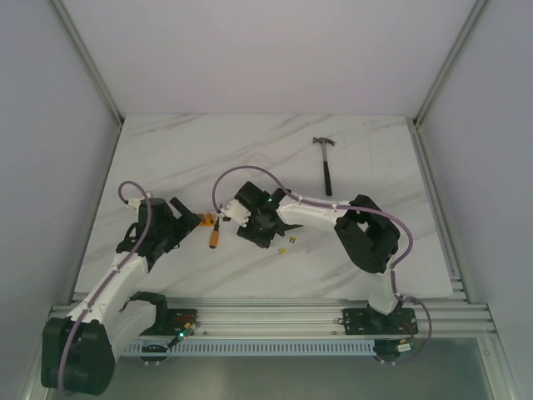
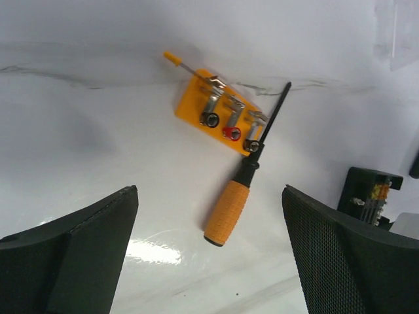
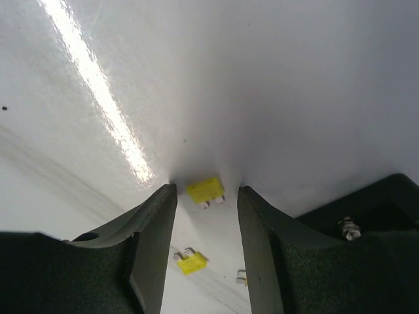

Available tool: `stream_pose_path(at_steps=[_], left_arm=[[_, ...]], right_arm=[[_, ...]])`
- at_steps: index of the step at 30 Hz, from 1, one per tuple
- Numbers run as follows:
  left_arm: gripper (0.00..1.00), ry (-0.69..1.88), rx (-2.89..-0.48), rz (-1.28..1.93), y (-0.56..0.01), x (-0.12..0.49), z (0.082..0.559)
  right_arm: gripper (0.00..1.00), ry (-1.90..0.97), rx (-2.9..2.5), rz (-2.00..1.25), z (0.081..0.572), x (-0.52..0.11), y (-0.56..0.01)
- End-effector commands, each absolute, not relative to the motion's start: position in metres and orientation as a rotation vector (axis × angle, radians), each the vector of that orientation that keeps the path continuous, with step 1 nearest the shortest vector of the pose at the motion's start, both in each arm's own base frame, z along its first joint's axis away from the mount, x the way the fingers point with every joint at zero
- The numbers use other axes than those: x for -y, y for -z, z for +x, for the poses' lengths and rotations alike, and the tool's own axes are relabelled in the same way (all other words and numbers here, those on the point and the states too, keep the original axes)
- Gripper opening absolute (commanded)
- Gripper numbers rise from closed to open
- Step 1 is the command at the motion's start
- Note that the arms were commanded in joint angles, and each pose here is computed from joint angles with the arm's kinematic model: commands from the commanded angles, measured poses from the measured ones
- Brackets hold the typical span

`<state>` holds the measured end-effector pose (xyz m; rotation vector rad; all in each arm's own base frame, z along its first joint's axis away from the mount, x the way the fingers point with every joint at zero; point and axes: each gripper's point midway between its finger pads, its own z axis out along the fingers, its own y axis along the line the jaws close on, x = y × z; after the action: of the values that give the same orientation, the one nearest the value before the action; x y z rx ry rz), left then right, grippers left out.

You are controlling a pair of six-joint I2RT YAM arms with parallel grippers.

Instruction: Snap on the fuse box

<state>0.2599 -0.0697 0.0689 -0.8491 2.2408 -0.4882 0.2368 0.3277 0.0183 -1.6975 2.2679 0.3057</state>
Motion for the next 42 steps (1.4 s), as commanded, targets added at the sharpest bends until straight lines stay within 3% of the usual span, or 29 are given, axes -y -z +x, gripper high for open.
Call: stream_pose_path(at_steps=[1,10,23,29,33,42], left_arm=[[1.00,0.449,-2.272,-0.849,-0.063,0.061,0.250],[1.00,0.463,-2.286,-0.829,-0.066,0.064,0.254],[1.00,0.508,-2.297,-0.807,-0.067,0.071,0.255],[1.00,0.547,-2.303,-0.776,-0.069,0.077,0.256],[1.00,0.592,-2.302,-0.718,-0.073,0.087,0.257],[1.00,0.657,-2.274,-0.595,-0.085,0.115,0.263]], right_arm=[[0.48,-0.287,-2.253,-1.767,0.238,-0.331,-0.014],[0.36,-0.213,-2.306,-1.769,0.240,-0.321,-0.002],[0.33,-0.160,-2.443,-1.684,0.238,-0.305,0.005],[0.25,-0.134,-2.494,-1.627,0.238,-0.303,0.007],[0.19,-0.149,-2.512,-1.497,0.243,-0.309,-0.007],[0.18,-0.148,-2.602,-1.005,0.267,-0.311,-0.036]])
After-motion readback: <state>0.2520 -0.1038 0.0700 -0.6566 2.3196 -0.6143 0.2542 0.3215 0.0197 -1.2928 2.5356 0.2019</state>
